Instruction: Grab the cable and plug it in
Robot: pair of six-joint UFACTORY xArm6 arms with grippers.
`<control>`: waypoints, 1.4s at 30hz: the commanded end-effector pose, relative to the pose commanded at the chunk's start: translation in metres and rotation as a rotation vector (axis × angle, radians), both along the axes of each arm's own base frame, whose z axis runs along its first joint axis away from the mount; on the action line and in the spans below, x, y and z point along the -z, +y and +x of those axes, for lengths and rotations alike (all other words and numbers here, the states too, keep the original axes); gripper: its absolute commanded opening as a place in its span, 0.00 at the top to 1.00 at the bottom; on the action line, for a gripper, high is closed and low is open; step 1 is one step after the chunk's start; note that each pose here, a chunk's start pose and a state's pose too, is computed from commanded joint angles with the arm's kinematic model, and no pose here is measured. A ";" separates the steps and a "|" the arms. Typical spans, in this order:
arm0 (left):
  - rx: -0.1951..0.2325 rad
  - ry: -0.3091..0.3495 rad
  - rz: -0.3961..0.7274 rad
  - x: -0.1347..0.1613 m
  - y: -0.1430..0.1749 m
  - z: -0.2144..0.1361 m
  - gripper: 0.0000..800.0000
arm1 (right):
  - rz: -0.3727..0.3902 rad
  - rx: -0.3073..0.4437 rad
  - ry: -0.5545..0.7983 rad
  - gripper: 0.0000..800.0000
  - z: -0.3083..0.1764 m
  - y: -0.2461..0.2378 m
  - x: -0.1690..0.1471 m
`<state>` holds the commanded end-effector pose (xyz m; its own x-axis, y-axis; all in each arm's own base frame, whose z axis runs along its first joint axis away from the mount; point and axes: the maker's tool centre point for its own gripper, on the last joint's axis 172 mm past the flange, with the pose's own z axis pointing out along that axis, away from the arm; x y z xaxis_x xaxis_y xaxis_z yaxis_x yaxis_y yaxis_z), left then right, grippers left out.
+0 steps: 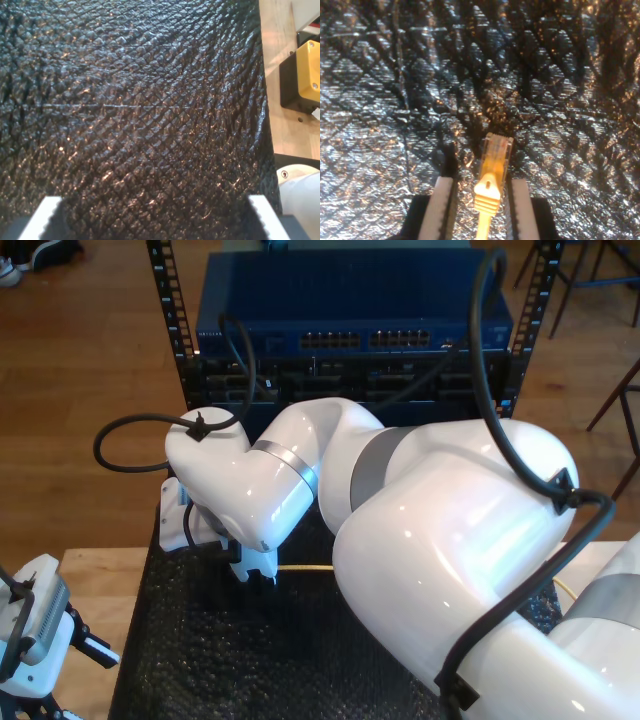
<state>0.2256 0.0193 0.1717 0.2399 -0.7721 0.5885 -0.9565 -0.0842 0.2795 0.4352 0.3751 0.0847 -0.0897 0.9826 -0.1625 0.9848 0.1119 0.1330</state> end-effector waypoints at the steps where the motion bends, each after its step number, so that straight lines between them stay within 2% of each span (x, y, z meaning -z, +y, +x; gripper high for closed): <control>1: 0.000 0.000 0.000 0.000 0.000 0.000 0.00 | 0.000 0.000 0.000 0.74 0.000 0.000 0.000; 14: 0.000 0.000 0.000 0.000 0.000 0.000 0.00 | 0.000 0.002 0.000 0.79 0.000 -0.001 0.000; 19: 0.001 0.001 0.001 0.000 0.000 0.000 0.00 | 0.005 0.002 -0.006 0.77 0.001 0.000 -0.005; 23: 0.001 0.001 0.001 0.000 0.000 0.000 0.00 | 0.007 0.003 -0.006 0.71 0.001 0.000 -0.007; 42: 0.001 0.000 0.000 -0.001 0.000 0.000 0.00 | -0.003 0.006 0.006 0.72 -0.003 -0.005 -0.001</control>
<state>0.2258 0.0194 0.1722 0.2393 -0.7721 0.5887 -0.9566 -0.0836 0.2792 0.4321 0.3700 0.0859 -0.0852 0.9826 -0.1648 0.9861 0.1068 0.1271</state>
